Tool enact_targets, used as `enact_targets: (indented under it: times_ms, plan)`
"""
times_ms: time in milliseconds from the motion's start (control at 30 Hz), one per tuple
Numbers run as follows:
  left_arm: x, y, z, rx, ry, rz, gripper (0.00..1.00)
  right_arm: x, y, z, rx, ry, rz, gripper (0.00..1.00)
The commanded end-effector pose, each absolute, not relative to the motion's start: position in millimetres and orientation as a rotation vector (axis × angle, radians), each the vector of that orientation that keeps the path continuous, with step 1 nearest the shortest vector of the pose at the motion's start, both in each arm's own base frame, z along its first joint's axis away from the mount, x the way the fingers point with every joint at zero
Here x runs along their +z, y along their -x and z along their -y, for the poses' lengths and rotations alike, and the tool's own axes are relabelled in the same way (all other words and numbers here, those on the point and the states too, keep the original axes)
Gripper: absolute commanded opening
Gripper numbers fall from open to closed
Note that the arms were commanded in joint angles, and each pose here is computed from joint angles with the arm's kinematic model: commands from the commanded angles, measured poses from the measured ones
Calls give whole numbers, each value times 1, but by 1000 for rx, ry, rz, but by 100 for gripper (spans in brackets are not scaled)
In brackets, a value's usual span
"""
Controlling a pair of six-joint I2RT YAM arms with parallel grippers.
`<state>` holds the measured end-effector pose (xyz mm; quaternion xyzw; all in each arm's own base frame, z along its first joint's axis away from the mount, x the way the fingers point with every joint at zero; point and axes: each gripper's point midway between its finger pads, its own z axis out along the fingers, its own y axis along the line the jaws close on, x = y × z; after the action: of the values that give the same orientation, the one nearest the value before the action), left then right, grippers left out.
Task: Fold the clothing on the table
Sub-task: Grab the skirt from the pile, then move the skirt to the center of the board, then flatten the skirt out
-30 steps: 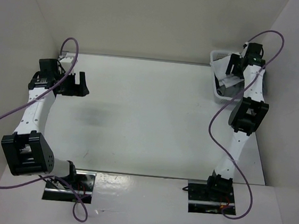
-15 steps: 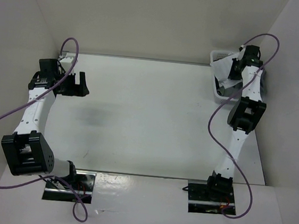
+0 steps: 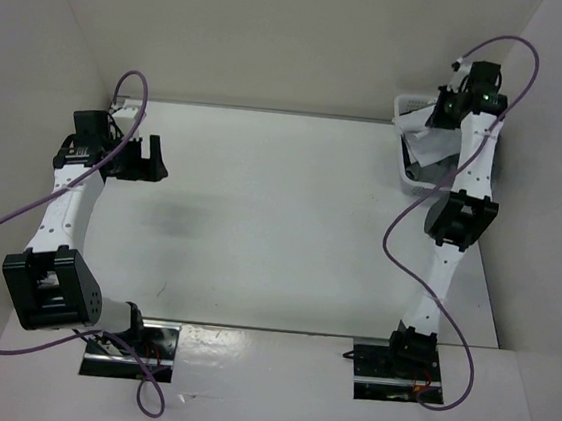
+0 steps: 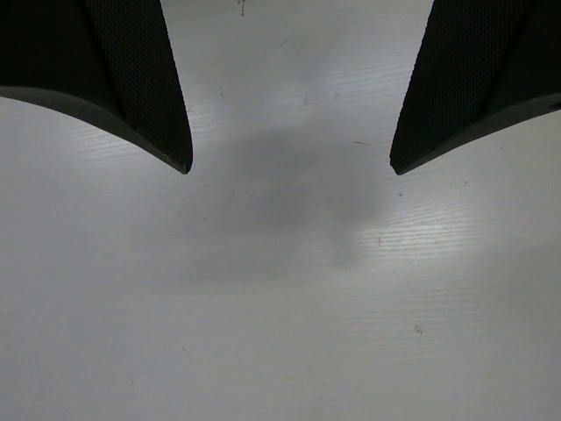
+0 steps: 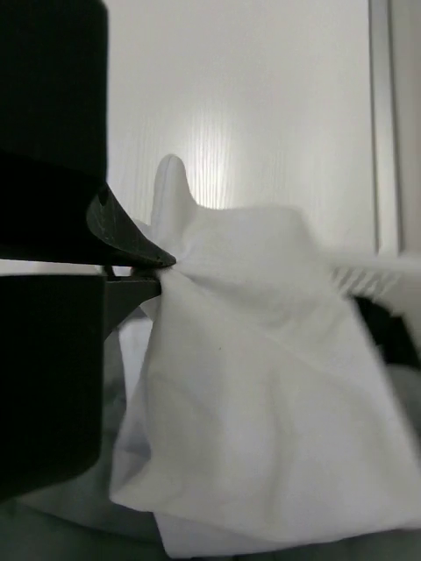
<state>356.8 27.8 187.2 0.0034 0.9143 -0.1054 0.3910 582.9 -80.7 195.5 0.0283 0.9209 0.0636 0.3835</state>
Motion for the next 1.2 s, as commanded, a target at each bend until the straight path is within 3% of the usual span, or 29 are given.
enact_targets:
  times_ms: [0,167,233,333,400,433,467,500,567,600,733,867,967,1167]
  plan:
    - [187,-359,-24,-287,-65,-2303,99,376,-515,1,278,188,-2048,0]
    - [194,-358,-23,-280,-70,-2286,99,433,-440,-93,438,544,-1914,0]
    - [194,-358,-22,-290,-74,-2284,99,430,-412,-136,529,676,-1912,1]
    - [197,-357,-22,-287,-77,-2275,99,445,-358,-185,599,851,-1841,10]
    - [197,-357,-20,-297,-81,-2273,99,456,-342,-194,553,839,-1804,39]
    - [196,-355,-20,-301,-79,-2281,99,459,-343,-191,534,808,-1800,60]
    - [196,-355,-20,-296,-89,-2280,99,474,-337,-175,458,731,-1773,91]
    - [197,-355,-18,-308,-95,-2277,99,448,-347,-169,421,685,-1845,95]
    - [196,-353,-16,-322,-97,-2283,99,465,-349,-147,296,575,-1758,99]
    - [196,-353,-15,-331,-113,-2279,99,427,-356,-143,258,573,-1830,99]
    - [190,-349,-3,-400,-168,-2304,99,389,-363,-122,134,505,-1866,99]
    - [182,-338,54,-422,-450,-2359,99,331,-366,-121,122,525,-2019,99]
    - [171,-320,89,-328,-645,-2375,99,297,-365,-121,124,534,-2103,99]
    - [166,-294,95,-131,-746,-2360,99,282,-354,-130,195,574,-2110,99]
